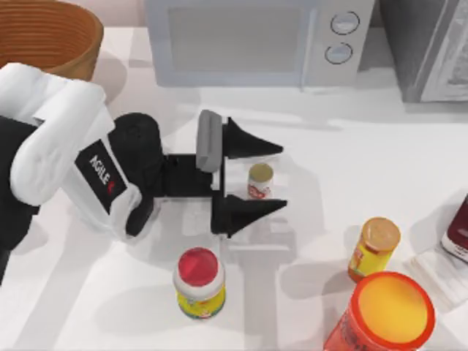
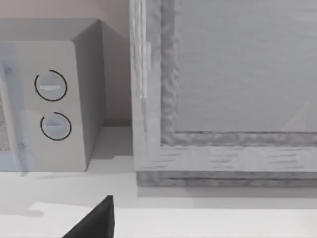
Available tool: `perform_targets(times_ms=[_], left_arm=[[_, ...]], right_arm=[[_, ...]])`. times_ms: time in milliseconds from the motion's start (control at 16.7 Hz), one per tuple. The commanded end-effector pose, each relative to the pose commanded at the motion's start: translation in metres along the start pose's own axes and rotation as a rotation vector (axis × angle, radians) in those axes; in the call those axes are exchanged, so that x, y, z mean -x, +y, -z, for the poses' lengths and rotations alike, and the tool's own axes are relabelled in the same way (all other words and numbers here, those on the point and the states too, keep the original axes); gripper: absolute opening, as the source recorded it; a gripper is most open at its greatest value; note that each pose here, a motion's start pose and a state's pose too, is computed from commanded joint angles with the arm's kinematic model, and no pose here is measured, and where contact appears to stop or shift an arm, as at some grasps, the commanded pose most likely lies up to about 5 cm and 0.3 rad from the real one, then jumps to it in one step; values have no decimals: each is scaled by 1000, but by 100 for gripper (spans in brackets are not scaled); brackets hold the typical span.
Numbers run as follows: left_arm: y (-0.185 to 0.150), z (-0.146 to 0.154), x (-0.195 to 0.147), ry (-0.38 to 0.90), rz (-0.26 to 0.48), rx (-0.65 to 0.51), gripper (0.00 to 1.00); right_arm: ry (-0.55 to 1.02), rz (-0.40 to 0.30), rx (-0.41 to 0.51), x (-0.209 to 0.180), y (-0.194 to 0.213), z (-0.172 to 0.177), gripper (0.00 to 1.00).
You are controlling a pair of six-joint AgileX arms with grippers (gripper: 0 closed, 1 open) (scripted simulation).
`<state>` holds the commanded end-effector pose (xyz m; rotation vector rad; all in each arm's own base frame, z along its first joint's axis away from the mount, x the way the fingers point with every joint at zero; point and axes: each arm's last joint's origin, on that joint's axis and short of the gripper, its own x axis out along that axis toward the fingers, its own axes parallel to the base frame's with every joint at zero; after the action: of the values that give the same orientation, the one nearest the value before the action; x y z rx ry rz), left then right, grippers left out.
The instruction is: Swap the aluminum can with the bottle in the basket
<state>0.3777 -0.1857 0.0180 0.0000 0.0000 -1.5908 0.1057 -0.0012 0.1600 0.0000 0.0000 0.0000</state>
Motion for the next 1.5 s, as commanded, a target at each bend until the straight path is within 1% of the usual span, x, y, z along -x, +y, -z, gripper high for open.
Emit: perform_targets(times_ms=[180,300,420,540,780,960,1140,1260,1380,1500], left_arm=[[1,-2,2,1,-10,2,100],[2,-10,7,4,-43,9,100],[4,-26,17,11,-105,24,100],[3,-46,30,20,-188,44,100],[-9,-98,65,44,-402,87,100],[-34,-139,94,62,-587,113,100],[-73,-174,122,79,-779,129,100],[-105,-190,137,87,-907,132,100],[-138,-199,149,91,-1029,130,100],[-171,-201,159,92,-1144,121,100]], right_arm=[[0,0,0,0,0,0,100],[0,0,0,0,0,0,100],[0,0,0,0,0,0,100],[0,0,0,0,0,0,100],[0,0,0,0,0,0,100],[0,0,0,0,0,0,100],[0,0,0,0,0,0,100],[0,0,0,0,0,0,100],[0,0,0,0,0,0,100],[0,0,0,0,0,0,100]])
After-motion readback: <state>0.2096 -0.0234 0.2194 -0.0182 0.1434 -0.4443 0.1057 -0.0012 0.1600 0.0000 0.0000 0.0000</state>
